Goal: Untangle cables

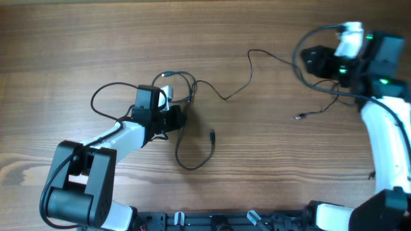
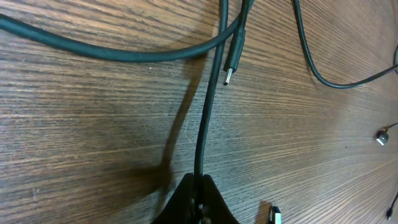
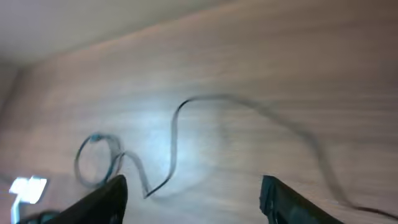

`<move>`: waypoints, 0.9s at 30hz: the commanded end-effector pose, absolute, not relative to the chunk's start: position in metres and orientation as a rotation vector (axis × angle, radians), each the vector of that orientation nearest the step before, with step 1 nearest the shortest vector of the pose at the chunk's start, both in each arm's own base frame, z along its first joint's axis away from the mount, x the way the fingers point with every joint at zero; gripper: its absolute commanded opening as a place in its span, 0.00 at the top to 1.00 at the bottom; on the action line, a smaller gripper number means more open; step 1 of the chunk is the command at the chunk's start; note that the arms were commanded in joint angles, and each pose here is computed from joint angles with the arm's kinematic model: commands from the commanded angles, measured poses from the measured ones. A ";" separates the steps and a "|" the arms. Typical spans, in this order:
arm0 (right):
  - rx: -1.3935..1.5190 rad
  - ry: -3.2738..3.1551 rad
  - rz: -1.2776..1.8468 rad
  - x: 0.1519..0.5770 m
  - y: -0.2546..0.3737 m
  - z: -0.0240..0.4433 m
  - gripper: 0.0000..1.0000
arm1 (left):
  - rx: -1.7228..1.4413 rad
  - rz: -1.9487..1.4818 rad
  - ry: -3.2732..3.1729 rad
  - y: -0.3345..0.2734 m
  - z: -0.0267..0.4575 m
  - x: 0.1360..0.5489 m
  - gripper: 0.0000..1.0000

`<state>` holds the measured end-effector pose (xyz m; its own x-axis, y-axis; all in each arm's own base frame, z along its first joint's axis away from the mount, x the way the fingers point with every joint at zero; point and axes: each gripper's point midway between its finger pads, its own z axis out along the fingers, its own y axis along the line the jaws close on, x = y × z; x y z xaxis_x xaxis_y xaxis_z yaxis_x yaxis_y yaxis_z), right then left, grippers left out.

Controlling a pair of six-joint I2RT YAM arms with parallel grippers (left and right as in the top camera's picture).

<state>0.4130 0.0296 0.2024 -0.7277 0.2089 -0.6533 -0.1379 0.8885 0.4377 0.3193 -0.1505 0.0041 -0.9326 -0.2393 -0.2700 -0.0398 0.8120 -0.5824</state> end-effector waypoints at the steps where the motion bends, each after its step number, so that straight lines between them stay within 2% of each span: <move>1: 0.110 2.486 0.732 0.414 0.083 0.144 0.11 | -0.170 -0.857 2.684 -0.154 -0.001 0.312 0.96; 2: 0.143 2.546 0.747 0.415 0.098 0.122 0.00 | -0.170 -0.857 2.684 -0.154 -0.001 0.312 0.96; 5: 0.023 2.562 0.753 0.435 0.146 0.073 0.00 | -0.175 -0.859 2.685 -0.154 -0.001 0.312 0.96; 8: 0.133 2.514 0.538 0.464 0.140 0.047 0.00 | -0.175 -0.858 2.686 -0.154 -0.001 0.312 0.96; 9: 0.190 2.485 0.465 0.473 0.131 0.045 0.03 | -0.176 -0.858 2.688 -0.153 -0.001 0.312 0.96; 10: 0.198 2.434 0.440 0.483 0.127 0.051 0.20 | -0.177 -0.857 2.690 -0.153 -0.002 0.311 0.96; 11: 0.181 2.388 0.450 0.491 0.129 0.059 0.29 | -0.177 -0.857 2.689 -0.153 -0.002 0.311 0.96; 12: 0.176 2.350 0.459 0.497 0.131 0.066 0.43 | -0.176 -0.857 2.688 -0.153 -0.001 0.312 0.96; 13: 0.171 2.337 0.467 0.499 0.132 0.068 0.45 | -0.176 -0.857 2.688 -0.153 -0.001 0.312 0.96; 16: 0.127 2.394 0.532 0.488 0.149 0.055 0.19 | -0.176 -0.856 2.688 -0.153 -0.001 0.312 0.96; 17: 0.101 2.409 0.577 0.484 0.158 0.052 0.16 | -0.182 -0.839 2.688 -0.151 -0.002 0.313 0.96; 18: 0.086 2.414 0.591 0.482 0.164 0.051 0.17 | -0.186 -0.822 2.688 -0.150 -0.003 0.313 0.96; 19: 0.084 2.406 0.545 0.484 0.162 0.050 0.29 | -0.190 -0.808 2.687 -0.148 -0.004 0.314 0.96; 22: 0.086 2.437 0.468 0.485 0.154 0.026 0.45 | -0.193 -0.809 2.688 -0.148 -0.004 0.314 0.96; 23: 0.088 2.421 0.467 0.489 0.153 0.025 0.62 | -0.195 -0.808 2.692 -0.148 -0.004 0.313 0.96; 24: 0.089 2.378 0.485 0.497 0.153 0.033 0.91 | -0.197 -0.807 2.697 -0.148 -0.005 0.312 0.96; 25: 0.079 2.295 0.530 0.511 0.156 0.061 0.96 | -0.199 -0.806 2.700 -0.148 -0.005 0.312 0.96; 27: 0.056 2.134 0.533 0.534 0.145 0.131 0.96 | -0.203 -0.804 2.712 -0.147 -0.007 0.309 0.96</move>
<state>0.5033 0.1570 0.0507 -0.7257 0.2099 -0.6552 -0.0948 0.9127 0.3974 0.3163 -0.1483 0.0005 -0.9352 -0.2400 -0.2602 -0.0527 0.8213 -0.5681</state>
